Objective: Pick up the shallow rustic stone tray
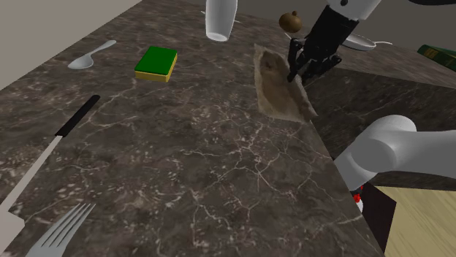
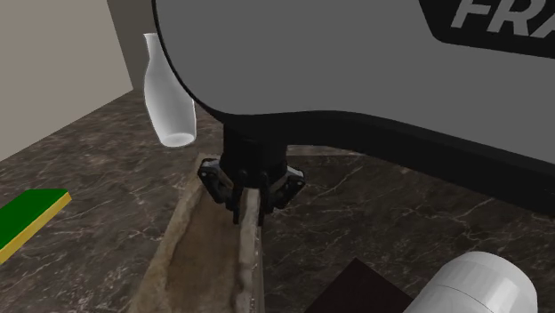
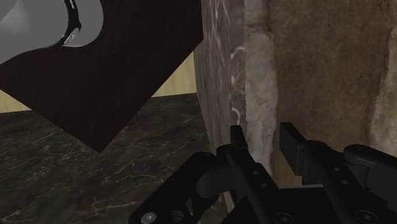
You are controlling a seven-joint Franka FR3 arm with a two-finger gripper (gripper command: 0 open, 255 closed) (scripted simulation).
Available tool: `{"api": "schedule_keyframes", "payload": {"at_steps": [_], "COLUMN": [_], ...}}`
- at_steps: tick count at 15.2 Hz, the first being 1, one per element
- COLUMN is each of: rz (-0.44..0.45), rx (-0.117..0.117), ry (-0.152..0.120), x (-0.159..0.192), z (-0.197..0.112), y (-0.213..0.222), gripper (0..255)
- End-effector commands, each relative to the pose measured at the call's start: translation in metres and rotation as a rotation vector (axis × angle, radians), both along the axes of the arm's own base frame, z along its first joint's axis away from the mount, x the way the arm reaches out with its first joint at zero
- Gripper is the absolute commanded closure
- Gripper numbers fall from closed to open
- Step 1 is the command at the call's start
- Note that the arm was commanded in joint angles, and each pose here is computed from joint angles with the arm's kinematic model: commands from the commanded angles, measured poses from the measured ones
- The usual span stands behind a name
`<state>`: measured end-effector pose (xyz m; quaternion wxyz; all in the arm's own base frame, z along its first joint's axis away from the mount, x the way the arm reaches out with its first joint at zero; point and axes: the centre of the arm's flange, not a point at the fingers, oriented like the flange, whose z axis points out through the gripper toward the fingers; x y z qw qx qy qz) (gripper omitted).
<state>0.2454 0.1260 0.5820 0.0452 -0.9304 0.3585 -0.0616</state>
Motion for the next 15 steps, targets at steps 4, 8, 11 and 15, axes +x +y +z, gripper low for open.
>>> {"api": "schedule_keyframes", "payload": {"at_steps": [4, 8, 11, 15], "rz": [0.0, 0.0, 0.0, 0.0], "rx": [0.0, 0.0, 0.0, 0.0], "ry": [0.003, 0.003, 0.003, 0.003], "x": [0.0, 0.0, 0.0, 0.0], "z": [0.024, 0.045, 0.061, 0.072], "y": [0.0, 0.0, 0.0, 0.0], "gripper": [255, 255, 255, 255]}}
